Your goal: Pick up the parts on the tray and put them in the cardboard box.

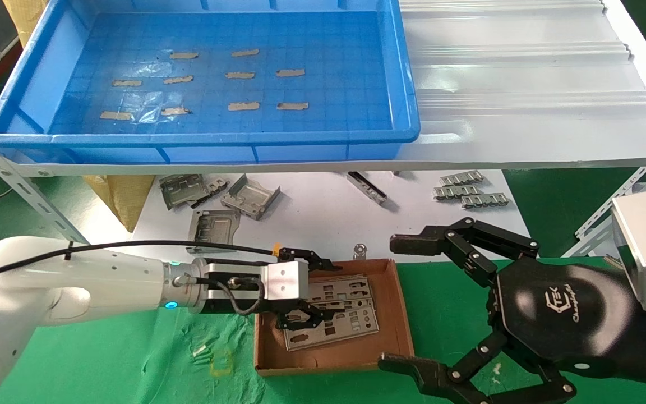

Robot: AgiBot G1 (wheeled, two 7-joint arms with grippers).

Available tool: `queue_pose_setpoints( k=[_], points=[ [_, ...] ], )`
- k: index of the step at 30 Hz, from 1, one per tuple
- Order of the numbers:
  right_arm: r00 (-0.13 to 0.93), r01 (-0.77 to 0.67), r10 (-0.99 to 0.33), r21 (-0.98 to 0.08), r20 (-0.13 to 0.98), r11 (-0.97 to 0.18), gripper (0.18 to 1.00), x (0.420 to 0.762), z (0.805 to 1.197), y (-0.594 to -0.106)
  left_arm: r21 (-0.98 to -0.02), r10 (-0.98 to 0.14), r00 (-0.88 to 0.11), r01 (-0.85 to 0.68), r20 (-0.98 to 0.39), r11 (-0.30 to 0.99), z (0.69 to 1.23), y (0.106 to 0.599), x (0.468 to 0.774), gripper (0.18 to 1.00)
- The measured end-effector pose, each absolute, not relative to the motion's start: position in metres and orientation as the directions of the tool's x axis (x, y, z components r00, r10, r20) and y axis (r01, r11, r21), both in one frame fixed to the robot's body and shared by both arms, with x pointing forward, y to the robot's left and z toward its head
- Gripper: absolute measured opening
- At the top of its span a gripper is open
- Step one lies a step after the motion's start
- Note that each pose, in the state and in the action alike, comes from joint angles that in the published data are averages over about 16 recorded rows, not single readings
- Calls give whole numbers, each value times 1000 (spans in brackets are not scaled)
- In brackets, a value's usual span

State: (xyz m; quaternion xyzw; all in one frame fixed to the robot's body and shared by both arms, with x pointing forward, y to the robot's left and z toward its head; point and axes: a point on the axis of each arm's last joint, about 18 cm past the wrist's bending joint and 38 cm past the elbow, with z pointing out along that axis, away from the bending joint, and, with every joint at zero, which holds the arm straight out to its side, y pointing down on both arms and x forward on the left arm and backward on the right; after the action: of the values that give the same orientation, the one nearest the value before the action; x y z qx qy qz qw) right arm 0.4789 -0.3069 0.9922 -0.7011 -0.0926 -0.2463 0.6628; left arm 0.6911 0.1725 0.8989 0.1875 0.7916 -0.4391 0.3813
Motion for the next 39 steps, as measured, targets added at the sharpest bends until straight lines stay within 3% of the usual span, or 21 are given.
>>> queue_pose_setpoints(
  k=[11,19,25,39],
  points=[
    [862,456,-197,-884,468,-104,1000,479,992,-307,-740,-66,-778,564,-625,367,912,203,653,779],
    [862,456,-197,-884,468,-104,1000,479,992,-307,-790,-82,-809,539,-582,292,916,215,640,910],
    [862,456,-197,-884,468,-104,1000,479,992,-307,-798,-97,-811,535,-577,279,918,220,637,965],
    [862,456,-197,-884,468,-104,1000,479,992,-307,-822,-164,-811,523,-561,224,934,245,620,1001]
  ],
)
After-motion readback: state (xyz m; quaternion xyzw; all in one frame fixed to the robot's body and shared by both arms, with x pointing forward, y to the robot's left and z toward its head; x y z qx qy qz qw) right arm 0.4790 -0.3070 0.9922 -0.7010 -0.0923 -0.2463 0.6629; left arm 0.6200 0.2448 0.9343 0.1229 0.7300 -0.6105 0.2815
